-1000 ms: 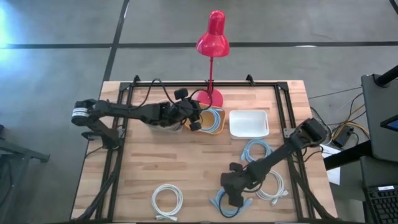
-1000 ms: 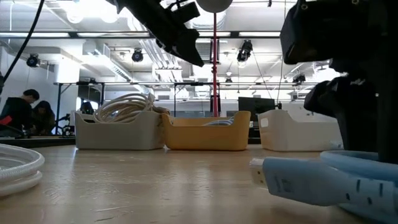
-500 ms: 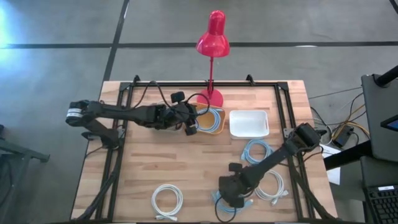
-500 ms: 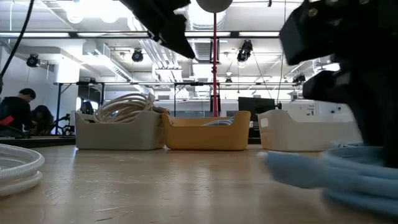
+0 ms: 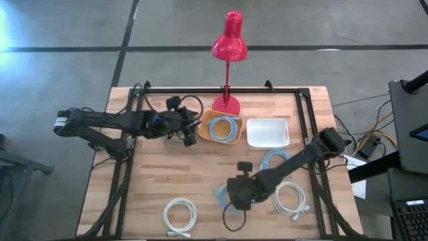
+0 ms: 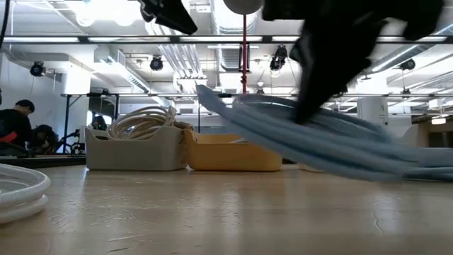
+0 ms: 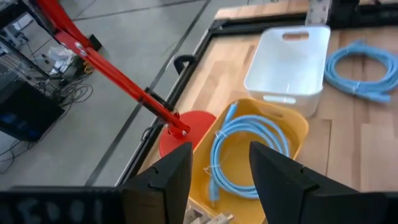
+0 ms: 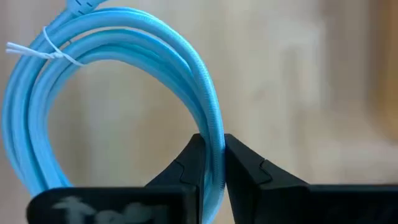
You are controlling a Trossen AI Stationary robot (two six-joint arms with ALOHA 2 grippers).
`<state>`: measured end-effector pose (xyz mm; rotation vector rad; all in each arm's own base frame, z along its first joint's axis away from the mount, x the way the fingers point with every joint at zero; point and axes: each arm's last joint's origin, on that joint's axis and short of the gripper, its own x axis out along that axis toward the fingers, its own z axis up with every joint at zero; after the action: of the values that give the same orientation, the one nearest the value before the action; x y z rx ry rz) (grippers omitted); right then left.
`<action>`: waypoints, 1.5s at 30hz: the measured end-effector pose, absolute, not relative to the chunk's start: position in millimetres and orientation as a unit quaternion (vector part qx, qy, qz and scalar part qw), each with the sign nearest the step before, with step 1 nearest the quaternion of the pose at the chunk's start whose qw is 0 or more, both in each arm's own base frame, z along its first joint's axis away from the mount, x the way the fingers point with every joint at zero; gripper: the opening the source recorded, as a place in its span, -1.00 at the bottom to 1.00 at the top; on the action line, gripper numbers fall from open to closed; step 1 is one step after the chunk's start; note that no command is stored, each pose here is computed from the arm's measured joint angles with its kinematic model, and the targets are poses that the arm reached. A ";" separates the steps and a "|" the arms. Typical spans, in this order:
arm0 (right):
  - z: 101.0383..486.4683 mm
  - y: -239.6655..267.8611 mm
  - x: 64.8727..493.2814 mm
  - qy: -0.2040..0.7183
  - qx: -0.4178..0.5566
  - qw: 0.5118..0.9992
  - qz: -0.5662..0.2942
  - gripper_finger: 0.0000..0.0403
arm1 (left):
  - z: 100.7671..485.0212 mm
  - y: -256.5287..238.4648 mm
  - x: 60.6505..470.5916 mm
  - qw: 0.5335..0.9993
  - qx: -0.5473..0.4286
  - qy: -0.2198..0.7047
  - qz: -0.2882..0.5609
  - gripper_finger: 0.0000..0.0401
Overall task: Sort HDMI cables
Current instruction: Put the bottom blue hdmi cable into the orange bin
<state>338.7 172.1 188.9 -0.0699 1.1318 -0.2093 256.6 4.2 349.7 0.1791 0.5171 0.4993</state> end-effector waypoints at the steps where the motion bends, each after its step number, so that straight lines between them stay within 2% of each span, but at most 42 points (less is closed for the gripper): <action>1: 191.5 167.0 341.4 0.525 -0.048 0.843 -0.112 -0.82 | 352.2 3.9 253.8 0.933 0.086 0.248 0.245 -0.13; 5: 206.4 143.7 348.8 0.457 -0.131 0.855 -0.207 -0.82 | 355.6 2.0 247.7 0.934 0.087 0.246 0.243 -0.14; 10: 221.0 110.8 356.2 0.379 -0.209 0.833 -0.346 -0.82 | 353.9 2.2 243.7 0.929 0.084 0.259 0.250 -0.14; 19: 229.2 30.1 371.9 0.370 -0.171 0.792 -0.454 -0.81 | 350.2 3.5 241.5 0.918 0.083 0.274 0.276 -0.14; 23: 227.2 -5.7 373.9 0.393 -0.133 0.780 -0.468 -0.81 | 349.8 3.5 241.5 0.917 0.083 0.275 0.276 -0.14; 30: 222.4 -45.3 373.3 0.433 -0.051 0.783 -0.443 -0.81 | 349.6 3.5 241.5 0.917 0.083 0.276 0.276 -0.14; 38: 218.3 -52.6 373.3 0.430 -0.034 0.786 -0.443 -0.81 | 341.5 4.7 240.6 0.906 0.095 0.286 0.297 -0.14; 45: 216.0 -50.2 376.1 0.449 -0.015 0.805 -0.388 -0.77 | 325.1 6.2 239.0 0.888 0.114 0.305 0.323 -0.14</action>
<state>376.1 -50.2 216.0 -0.0319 0.9623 -0.8299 239.0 6.2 325.1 0.2379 0.6343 0.6719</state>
